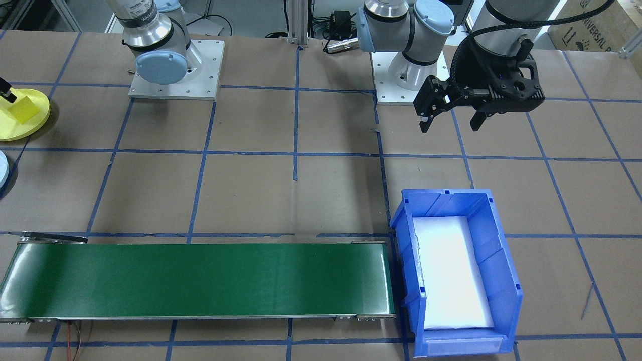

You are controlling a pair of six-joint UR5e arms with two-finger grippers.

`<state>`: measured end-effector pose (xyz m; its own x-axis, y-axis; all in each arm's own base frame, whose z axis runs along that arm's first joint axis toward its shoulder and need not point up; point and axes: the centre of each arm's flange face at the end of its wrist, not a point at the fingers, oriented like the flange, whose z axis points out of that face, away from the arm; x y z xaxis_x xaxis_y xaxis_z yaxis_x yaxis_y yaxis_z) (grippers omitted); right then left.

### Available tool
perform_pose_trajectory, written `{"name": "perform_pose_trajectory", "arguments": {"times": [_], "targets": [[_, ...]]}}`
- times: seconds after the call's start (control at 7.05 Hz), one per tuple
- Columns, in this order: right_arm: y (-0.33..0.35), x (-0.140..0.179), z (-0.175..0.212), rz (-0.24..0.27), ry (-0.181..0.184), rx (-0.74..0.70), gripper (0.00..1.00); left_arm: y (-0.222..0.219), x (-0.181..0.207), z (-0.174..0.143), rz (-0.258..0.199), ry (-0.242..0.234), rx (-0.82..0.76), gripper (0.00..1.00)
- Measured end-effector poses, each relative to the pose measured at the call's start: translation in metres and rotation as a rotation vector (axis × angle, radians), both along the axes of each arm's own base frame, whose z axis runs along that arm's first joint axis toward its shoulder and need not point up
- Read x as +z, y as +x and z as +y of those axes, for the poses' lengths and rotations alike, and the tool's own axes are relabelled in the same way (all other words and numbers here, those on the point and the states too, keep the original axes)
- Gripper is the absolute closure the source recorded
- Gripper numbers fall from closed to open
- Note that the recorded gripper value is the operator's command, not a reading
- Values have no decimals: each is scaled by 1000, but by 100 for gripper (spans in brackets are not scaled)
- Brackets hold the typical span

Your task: Move block left to right into plate

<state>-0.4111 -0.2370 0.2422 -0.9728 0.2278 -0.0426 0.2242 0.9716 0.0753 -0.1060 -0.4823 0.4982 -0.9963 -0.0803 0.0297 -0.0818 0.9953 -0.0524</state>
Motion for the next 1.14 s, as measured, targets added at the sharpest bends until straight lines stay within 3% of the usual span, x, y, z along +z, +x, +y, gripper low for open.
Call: {"name": "perform_pose_trajectory", "arguments": {"times": [0.43, 0.57, 0.71, 0.85, 1.14], "targets": [[89, 31, -123, 1, 31, 41, 0, 0, 0, 0, 0, 0, 1, 0], [148, 49, -177, 28, 29, 55, 0, 0, 0, 0, 0, 0, 0, 0], [218, 73, -224, 71, 2, 66, 0, 0, 0, 0, 0, 1, 0, 0], [299, 103, -249, 85, -28, 80, 0, 0, 0, 0, 0, 1, 1, 0], [453, 178, -250, 56, -67, 129, 0, 1, 0, 0, 0, 1, 1, 0]]}}
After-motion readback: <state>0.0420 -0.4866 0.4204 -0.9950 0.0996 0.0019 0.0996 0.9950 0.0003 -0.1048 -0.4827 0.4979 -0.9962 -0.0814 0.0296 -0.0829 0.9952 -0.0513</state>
